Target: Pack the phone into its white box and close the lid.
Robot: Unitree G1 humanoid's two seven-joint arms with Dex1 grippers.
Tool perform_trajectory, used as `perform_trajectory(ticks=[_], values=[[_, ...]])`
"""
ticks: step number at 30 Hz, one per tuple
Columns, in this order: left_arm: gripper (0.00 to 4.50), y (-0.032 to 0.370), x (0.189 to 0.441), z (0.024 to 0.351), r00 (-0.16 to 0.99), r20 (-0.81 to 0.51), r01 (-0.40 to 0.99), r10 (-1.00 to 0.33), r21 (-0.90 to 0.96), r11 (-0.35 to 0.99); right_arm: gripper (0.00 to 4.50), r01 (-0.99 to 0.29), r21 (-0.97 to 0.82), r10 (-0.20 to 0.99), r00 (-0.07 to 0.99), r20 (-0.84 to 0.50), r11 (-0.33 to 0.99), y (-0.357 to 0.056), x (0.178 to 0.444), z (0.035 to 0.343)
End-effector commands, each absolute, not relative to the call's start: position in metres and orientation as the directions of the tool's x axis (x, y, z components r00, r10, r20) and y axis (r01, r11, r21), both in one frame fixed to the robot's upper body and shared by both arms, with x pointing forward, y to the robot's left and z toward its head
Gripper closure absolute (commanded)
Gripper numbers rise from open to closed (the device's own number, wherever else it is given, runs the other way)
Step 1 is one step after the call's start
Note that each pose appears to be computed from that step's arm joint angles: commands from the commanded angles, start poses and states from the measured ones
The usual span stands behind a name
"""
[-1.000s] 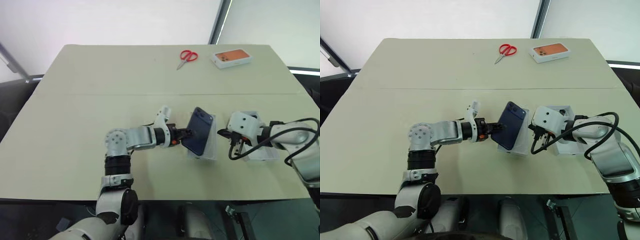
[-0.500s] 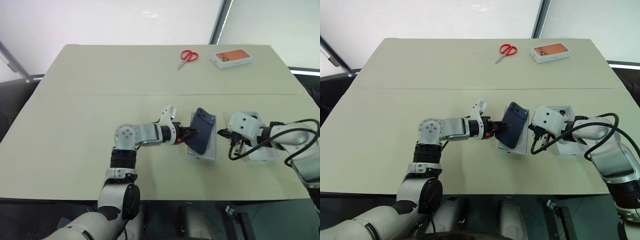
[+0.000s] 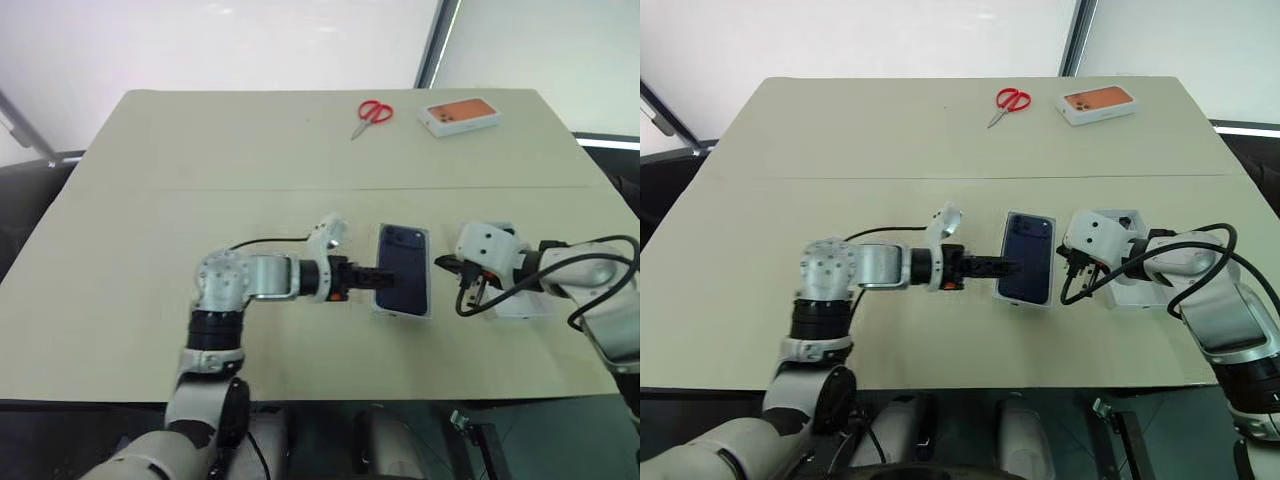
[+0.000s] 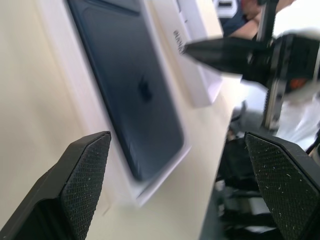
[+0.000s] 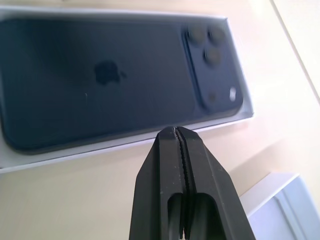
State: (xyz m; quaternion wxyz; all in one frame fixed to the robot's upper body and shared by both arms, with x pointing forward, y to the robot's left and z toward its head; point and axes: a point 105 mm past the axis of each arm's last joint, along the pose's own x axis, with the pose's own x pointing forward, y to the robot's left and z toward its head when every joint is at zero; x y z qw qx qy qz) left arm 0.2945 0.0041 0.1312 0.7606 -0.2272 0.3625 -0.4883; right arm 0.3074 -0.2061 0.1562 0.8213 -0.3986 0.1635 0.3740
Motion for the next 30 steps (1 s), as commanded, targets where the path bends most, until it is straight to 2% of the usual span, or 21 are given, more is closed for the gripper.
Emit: perform_trajectory(ticks=[1,5,11,13,18,21,24,28,30], values=[[0.03,0.020,0.294,0.136,0.286,-0.310,0.606,-0.907,-0.675,0.422,4.50,-0.716,-0.577,0.497,0.693,-0.522,0.392,-0.201,0.312,0.170],[0.03,0.054,0.314,0.143,0.440,-0.271,0.558,-0.856,-0.665,0.497,4.50,-0.708,-0.587,0.509,0.699,-0.502,0.393,-0.197,0.315,0.173],[0.03,0.104,0.335,0.163,0.706,-0.136,0.590,-0.695,-0.429,0.684,4.50,-0.690,-0.599,0.516,0.714,-0.473,0.406,-0.190,0.321,0.174],[0.03,0.112,0.334,0.168,0.742,-0.085,0.607,-0.665,-0.337,0.720,4.50,-0.678,-0.607,0.497,0.728,-0.473,0.415,-0.193,0.324,0.173],[0.03,0.116,0.323,0.140,0.710,-0.239,0.674,-0.662,-0.040,0.738,4.50,-0.682,-0.629,0.449,0.726,-0.520,0.374,-0.205,0.324,0.169],[0.90,0.103,0.318,0.137,0.659,-0.254,0.737,-0.708,0.030,0.676,4.50,-0.680,-0.641,0.424,0.728,-0.538,0.355,-0.211,0.325,0.168],[2.40,0.086,0.315,0.137,0.604,-0.256,0.788,-0.755,0.048,0.614,4.50,-0.682,-0.650,0.401,0.727,-0.557,0.334,-0.216,0.324,0.165],[4.47,0.065,0.313,0.120,0.514,-0.347,0.854,-0.784,0.116,0.508,4.50,-0.719,-0.624,0.400,0.691,-0.601,0.305,-0.216,0.316,0.156],[4.47,0.049,0.309,0.118,0.439,-0.355,0.896,-0.826,0.100,0.433,4.50,-0.738,-0.610,0.396,0.672,-0.625,0.289,-0.215,0.312,0.148]])
